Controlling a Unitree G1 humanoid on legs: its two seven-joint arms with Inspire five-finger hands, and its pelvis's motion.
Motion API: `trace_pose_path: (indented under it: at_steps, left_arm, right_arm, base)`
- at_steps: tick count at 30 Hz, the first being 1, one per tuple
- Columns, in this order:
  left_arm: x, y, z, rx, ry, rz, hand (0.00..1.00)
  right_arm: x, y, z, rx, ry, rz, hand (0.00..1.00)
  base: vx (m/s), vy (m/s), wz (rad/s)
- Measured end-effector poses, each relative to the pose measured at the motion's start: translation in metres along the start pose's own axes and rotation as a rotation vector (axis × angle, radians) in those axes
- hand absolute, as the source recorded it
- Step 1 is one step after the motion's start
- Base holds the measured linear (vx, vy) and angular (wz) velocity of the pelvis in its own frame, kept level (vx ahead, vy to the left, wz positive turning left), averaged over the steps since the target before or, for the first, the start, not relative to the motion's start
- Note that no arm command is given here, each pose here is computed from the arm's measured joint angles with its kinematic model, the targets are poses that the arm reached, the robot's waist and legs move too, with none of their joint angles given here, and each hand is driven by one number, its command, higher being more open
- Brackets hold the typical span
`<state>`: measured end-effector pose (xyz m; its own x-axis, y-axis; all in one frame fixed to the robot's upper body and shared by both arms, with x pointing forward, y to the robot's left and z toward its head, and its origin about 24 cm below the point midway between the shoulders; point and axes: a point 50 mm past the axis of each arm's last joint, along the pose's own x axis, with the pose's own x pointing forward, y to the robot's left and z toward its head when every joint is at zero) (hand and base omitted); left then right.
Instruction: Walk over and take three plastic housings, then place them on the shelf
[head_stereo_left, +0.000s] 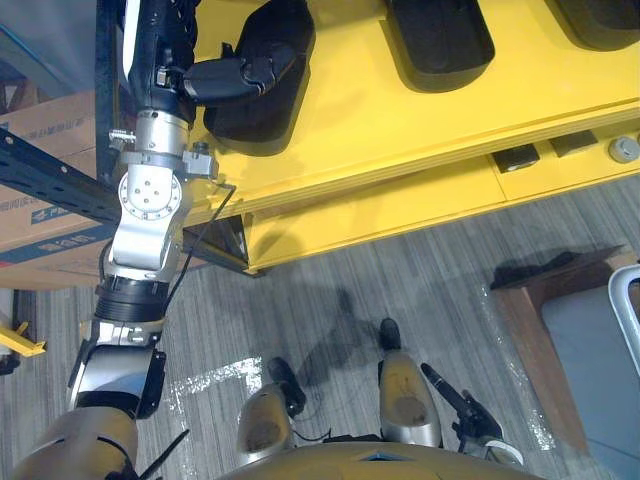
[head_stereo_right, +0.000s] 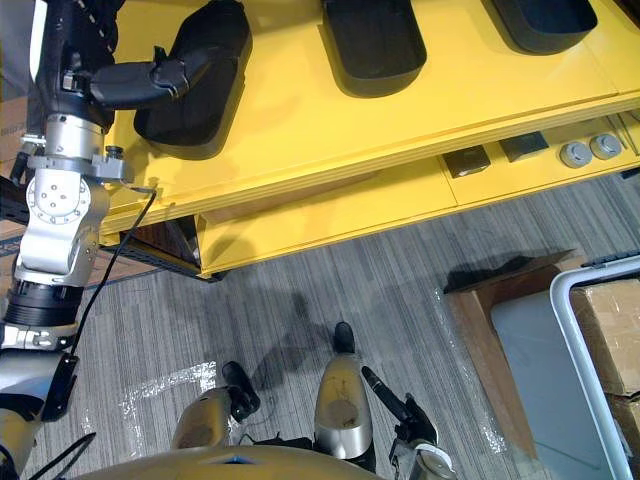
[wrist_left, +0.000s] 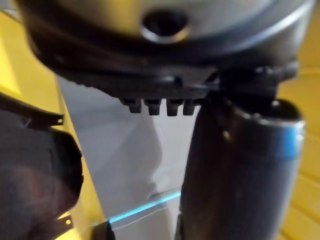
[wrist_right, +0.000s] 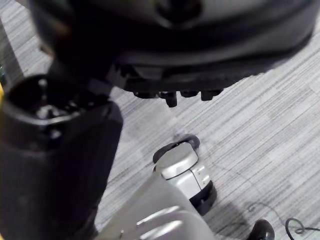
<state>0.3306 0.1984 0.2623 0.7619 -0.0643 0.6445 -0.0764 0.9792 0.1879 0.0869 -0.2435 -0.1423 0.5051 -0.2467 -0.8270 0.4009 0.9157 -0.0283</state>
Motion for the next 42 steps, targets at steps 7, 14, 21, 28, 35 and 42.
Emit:
trace_pose_path:
  at_steps: [7, 14, 21, 28, 35, 42]
  left_arm:
    - [0.016, 0.003, -0.015, -0.039, 0.127, -0.001, 1.00]
    - [0.022, 0.008, -0.022, -0.105, 0.218, 0.009, 1.00]
    - [0.020, 0.010, -0.032, -0.124, 0.277, 0.007, 1.00]
    - [0.024, 0.020, -0.033, -0.138, 0.301, 0.034, 1.00]
    - [0.027, 0.021, -0.032, -0.127, 0.315, 0.102, 1.00]
    - [0.032, 0.028, -0.030, -0.124, 0.321, 0.256, 1.00]
  right_arm:
    - [-0.004, -0.004, -0.003, -0.024, 0.003, 0.004, 1.00]
    - [-0.004, 0.004, -0.002, -0.006, 0.003, 0.047, 1.00]
    - [-0.004, 0.007, 0.001, -0.002, -0.012, 0.061, 1.00]
    - [-0.005, 0.011, 0.000, -0.001, -0.009, 0.081, 1.00]
    - [-0.008, 0.012, -0.006, -0.011, 0.008, 0.091, 1.00]
    - [-0.008, 0.018, -0.007, 0.015, 0.010, 0.116, 1.00]
  base:
    - [0.00, -0.007, -0.09]
    - [0.01, 0.003, -0.05]
    - [0.00, 0.013, -0.01]
    - [-0.03, 0.029, -0.06]
    - [-0.01, 0.009, -0.02]
    - [0.00, -0.001, -0.01]
